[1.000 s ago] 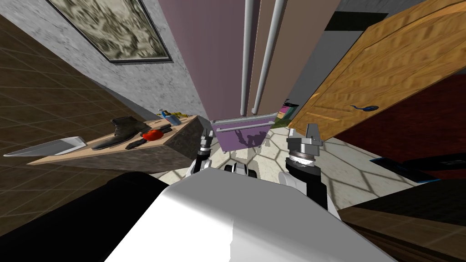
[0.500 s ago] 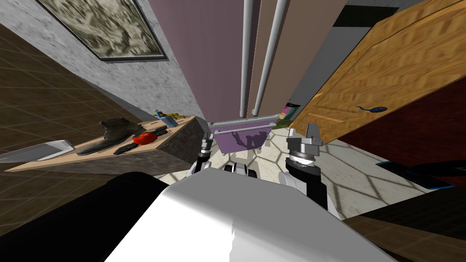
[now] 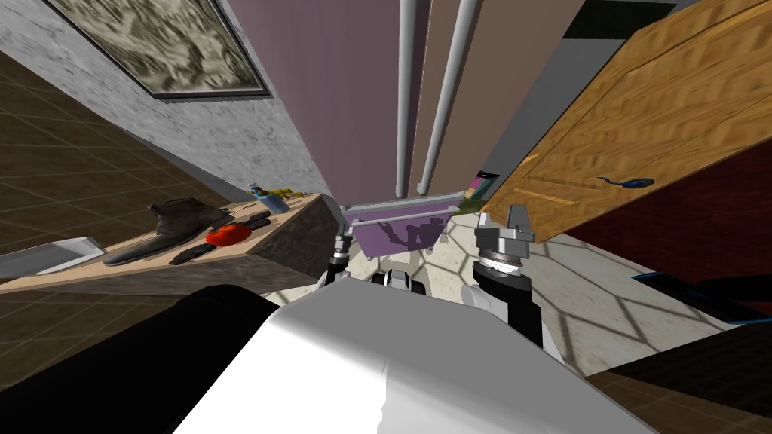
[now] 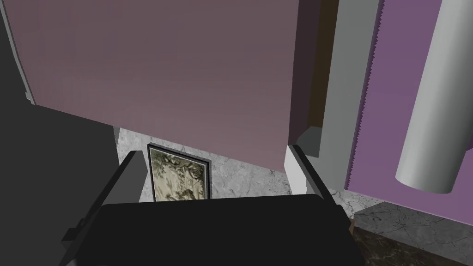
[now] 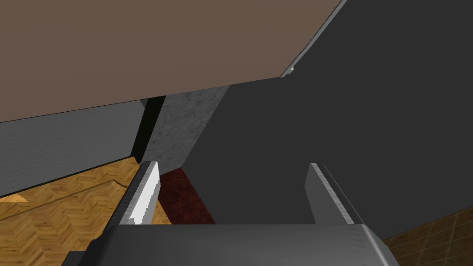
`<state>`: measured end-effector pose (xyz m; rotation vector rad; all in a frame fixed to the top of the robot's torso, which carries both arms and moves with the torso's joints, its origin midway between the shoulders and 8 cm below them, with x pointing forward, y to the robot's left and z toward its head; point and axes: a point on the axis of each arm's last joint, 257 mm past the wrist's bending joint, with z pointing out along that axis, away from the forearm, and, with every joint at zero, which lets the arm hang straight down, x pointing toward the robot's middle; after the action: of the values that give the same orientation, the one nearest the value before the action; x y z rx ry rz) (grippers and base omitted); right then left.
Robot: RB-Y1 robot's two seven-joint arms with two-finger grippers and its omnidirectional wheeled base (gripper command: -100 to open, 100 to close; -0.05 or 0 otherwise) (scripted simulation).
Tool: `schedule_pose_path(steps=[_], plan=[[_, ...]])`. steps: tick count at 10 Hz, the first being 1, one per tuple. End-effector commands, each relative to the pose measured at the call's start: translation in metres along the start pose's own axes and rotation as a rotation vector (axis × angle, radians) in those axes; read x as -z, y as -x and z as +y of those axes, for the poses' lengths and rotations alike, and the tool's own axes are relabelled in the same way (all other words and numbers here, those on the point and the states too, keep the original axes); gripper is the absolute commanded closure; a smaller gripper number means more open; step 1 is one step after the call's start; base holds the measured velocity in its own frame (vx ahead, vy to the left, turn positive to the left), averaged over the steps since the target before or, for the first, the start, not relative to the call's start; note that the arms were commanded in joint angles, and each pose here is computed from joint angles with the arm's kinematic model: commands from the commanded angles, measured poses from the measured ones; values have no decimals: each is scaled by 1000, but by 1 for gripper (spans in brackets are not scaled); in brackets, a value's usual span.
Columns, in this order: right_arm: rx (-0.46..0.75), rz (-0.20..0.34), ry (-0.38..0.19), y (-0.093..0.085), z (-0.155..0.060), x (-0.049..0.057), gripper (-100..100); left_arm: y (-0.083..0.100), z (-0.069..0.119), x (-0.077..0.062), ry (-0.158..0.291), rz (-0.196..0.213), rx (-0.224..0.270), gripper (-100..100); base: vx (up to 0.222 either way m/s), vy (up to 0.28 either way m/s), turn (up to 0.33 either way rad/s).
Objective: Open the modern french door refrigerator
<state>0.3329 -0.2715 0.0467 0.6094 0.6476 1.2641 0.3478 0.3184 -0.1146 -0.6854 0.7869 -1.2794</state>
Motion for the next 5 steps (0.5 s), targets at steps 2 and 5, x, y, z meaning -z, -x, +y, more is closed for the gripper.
schedule_pose_path(steps=[2,5], plan=[[0,0,0,0,0,0,0,7,18,18,26,-27,16,-100,87,-13,4],[0,0,0,0,0,0,0,13,33,34,48,-48,26,-100,85,-17,5]])
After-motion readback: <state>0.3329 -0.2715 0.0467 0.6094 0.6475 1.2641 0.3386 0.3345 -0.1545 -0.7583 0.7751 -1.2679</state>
